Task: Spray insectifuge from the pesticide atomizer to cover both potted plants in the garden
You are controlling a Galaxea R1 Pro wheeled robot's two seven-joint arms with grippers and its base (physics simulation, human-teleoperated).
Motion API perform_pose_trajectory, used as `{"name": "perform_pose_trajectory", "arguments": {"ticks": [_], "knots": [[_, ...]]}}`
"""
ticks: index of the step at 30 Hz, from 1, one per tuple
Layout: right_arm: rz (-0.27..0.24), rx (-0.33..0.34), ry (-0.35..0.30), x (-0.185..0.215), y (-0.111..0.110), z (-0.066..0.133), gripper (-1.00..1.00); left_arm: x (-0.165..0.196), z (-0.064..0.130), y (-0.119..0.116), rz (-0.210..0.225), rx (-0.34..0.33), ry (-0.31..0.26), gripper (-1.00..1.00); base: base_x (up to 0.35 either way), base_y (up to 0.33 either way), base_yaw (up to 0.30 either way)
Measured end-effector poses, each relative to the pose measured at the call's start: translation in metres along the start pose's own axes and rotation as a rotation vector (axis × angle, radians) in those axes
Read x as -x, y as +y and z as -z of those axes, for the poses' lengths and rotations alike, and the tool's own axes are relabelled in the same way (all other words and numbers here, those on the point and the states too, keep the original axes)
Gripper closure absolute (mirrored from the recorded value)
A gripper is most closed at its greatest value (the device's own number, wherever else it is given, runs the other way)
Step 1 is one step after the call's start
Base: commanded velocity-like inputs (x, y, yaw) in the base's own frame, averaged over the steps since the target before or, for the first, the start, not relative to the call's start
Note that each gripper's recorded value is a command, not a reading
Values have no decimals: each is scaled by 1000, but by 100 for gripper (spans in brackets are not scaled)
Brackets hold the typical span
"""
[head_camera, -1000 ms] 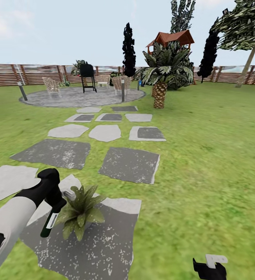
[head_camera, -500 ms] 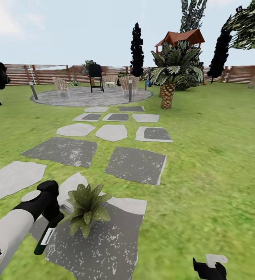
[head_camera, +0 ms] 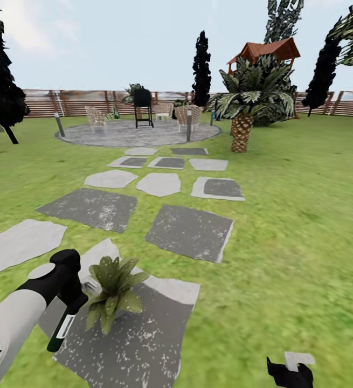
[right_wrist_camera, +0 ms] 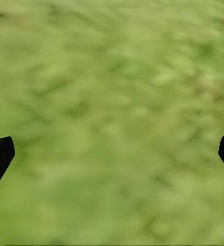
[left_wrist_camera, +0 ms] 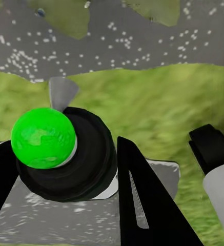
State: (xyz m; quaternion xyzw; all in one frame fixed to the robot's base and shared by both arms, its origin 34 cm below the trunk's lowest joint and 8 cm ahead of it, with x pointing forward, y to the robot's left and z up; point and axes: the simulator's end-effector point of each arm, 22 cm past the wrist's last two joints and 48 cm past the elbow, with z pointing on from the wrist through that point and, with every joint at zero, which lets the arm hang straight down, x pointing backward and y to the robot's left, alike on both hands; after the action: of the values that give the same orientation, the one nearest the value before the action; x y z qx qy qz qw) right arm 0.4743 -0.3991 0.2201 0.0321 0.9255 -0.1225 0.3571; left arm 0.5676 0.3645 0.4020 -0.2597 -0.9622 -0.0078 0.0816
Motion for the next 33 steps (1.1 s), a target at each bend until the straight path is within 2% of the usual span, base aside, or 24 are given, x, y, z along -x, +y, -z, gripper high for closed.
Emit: {"name": "perform_pose_trajectory", "arguments": {"ticks": [9, 13, 17, 21, 29, 33], "knots": [[0, 1, 2, -1, 0, 0, -100, 0, 2, 3, 4, 6, -2, 100, 227, -200, 270], [0, 1, 2, -1, 1, 0, -100, 0, 1, 3, 4, 8, 0, 100, 60, -258, 279], [0, 1, 3, -1, 0, 0, -100, -10, 1, 15, 3, 60, 38, 100, 4, -271, 278], [0, 1, 3, -1, 1, 0, -100, -16, -1, 19, 11, 68, 57, 100, 0, -273, 269], [0, 0, 3, -1, 0, 0, -100, -14, -1, 17, 13, 63, 52, 100, 2, -274, 46], [0, 1, 3, -1, 1, 0, -100, -12, 1, 19, 15, 72, 46, 100, 54, -103, 119]]}}
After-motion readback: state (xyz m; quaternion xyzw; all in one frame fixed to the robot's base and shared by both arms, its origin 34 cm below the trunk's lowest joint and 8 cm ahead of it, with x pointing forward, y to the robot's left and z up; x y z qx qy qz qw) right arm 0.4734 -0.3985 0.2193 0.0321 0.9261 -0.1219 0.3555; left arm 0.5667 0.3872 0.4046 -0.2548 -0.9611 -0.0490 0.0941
